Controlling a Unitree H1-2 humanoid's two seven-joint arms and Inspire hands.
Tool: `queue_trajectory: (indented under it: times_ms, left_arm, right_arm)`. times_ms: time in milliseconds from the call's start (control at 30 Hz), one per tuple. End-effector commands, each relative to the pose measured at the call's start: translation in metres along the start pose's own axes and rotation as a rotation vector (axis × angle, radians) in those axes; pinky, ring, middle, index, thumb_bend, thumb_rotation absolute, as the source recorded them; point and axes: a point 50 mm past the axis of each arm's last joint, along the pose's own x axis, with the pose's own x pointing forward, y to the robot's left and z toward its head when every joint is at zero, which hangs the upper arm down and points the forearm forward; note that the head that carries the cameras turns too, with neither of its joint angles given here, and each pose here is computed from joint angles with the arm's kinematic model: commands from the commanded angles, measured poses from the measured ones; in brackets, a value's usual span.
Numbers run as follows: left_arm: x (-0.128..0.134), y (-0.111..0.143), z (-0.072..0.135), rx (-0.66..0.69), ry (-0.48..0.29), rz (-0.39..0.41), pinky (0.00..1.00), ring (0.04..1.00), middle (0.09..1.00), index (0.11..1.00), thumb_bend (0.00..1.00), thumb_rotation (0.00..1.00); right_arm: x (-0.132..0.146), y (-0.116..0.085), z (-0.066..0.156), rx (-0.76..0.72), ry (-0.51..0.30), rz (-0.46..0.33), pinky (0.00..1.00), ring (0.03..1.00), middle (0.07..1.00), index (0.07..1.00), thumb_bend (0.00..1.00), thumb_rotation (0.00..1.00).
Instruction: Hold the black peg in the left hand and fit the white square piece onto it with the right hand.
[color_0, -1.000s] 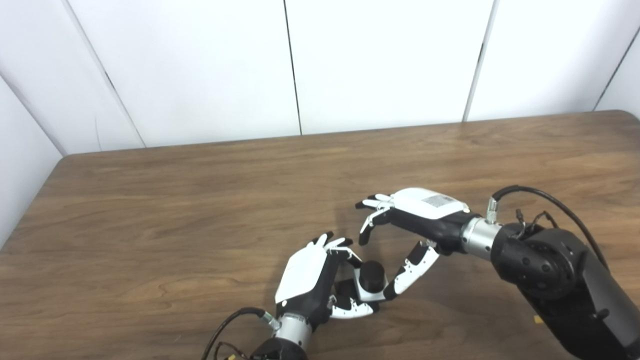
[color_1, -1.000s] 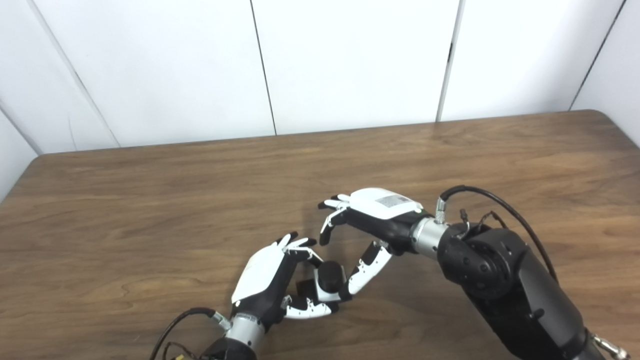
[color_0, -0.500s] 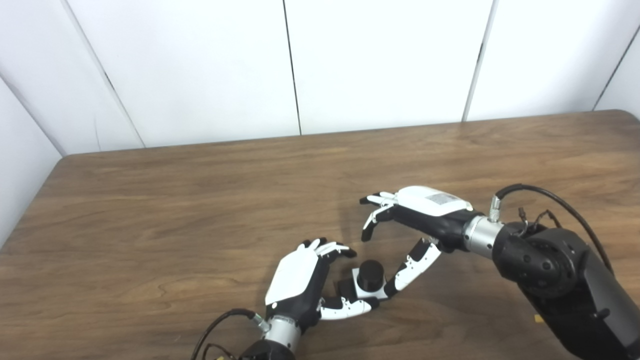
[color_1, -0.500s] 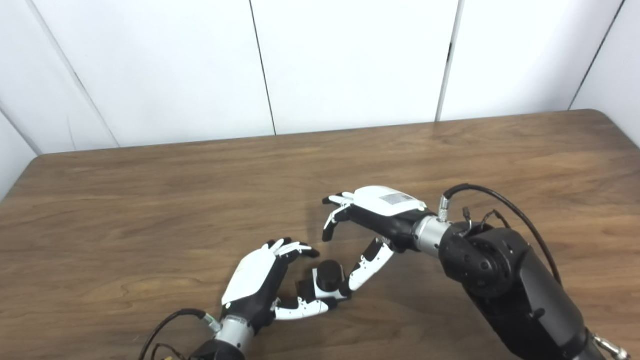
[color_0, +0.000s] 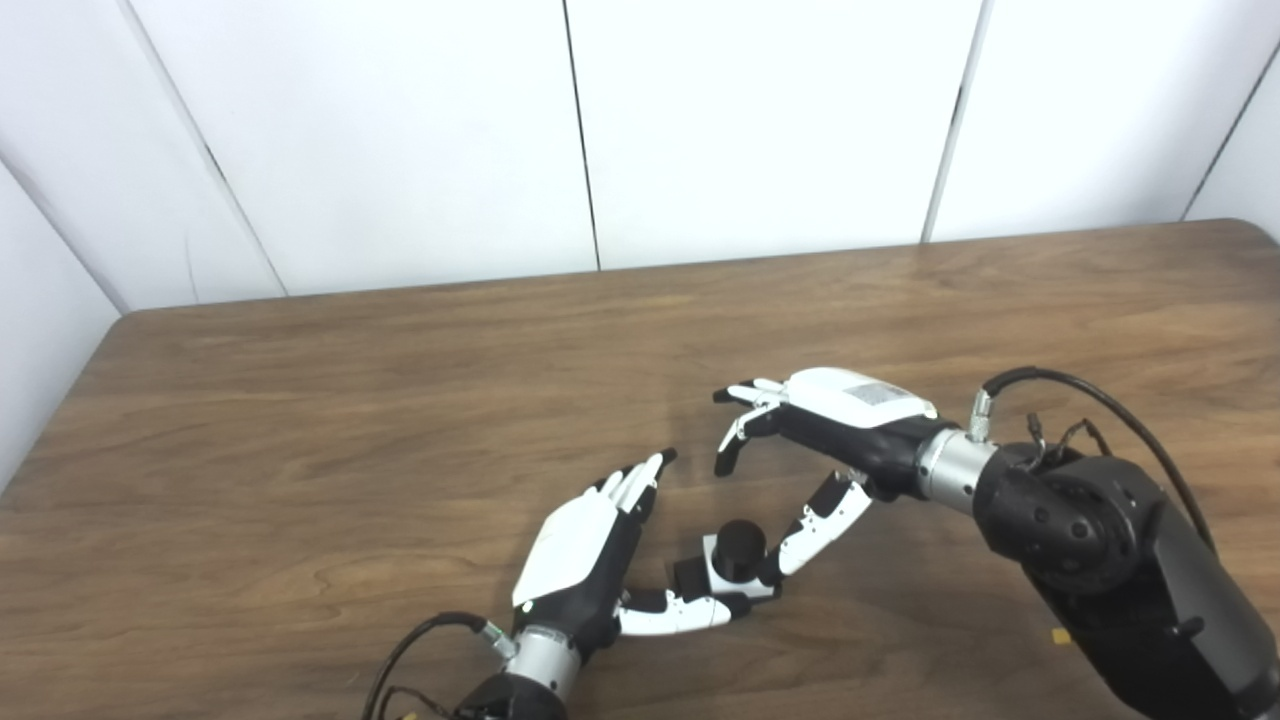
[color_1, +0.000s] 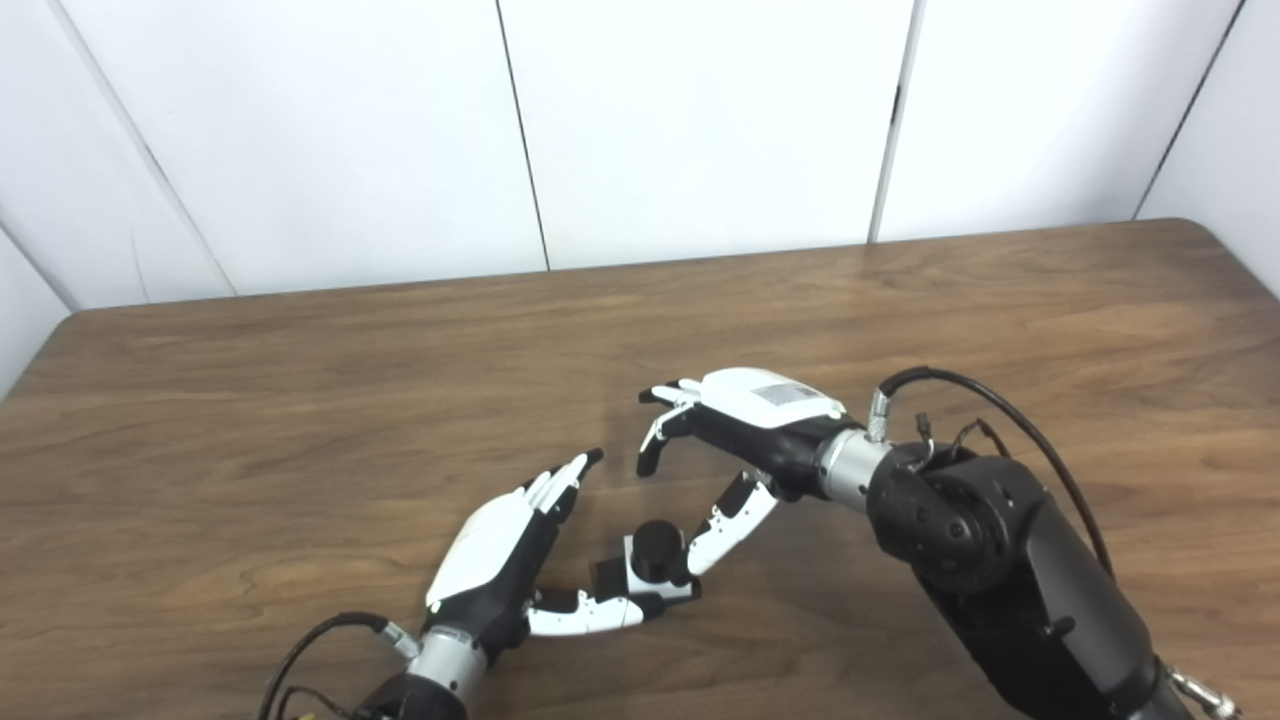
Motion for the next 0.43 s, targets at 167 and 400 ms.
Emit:
queue_trajectory:
  times_ms: [167, 400]
  left_arm:
    - [-0.006, 0.034, -0.005, -0.093, -0.055, 0.129, 1.0, 1.0, 1.0, 1.0, 0.93, 0.7]
    - [-0.013, 0.063, -0.027, -0.247, -0.02, 0.187, 0.94, 1.0, 1.0, 1.0, 0.78, 0.99]
  right_arm:
    - [-0.018, -0.022, -0.009, 0.031, 0.02, -0.115, 0.99, 1.0, 0.977, 0.853, 1.0, 0.51]
    - [-0.039, -0.016, -0.031, 0.238, 0.069, -0.192, 0.9, 1.0, 0.993, 0.997, 0.86, 0.78]
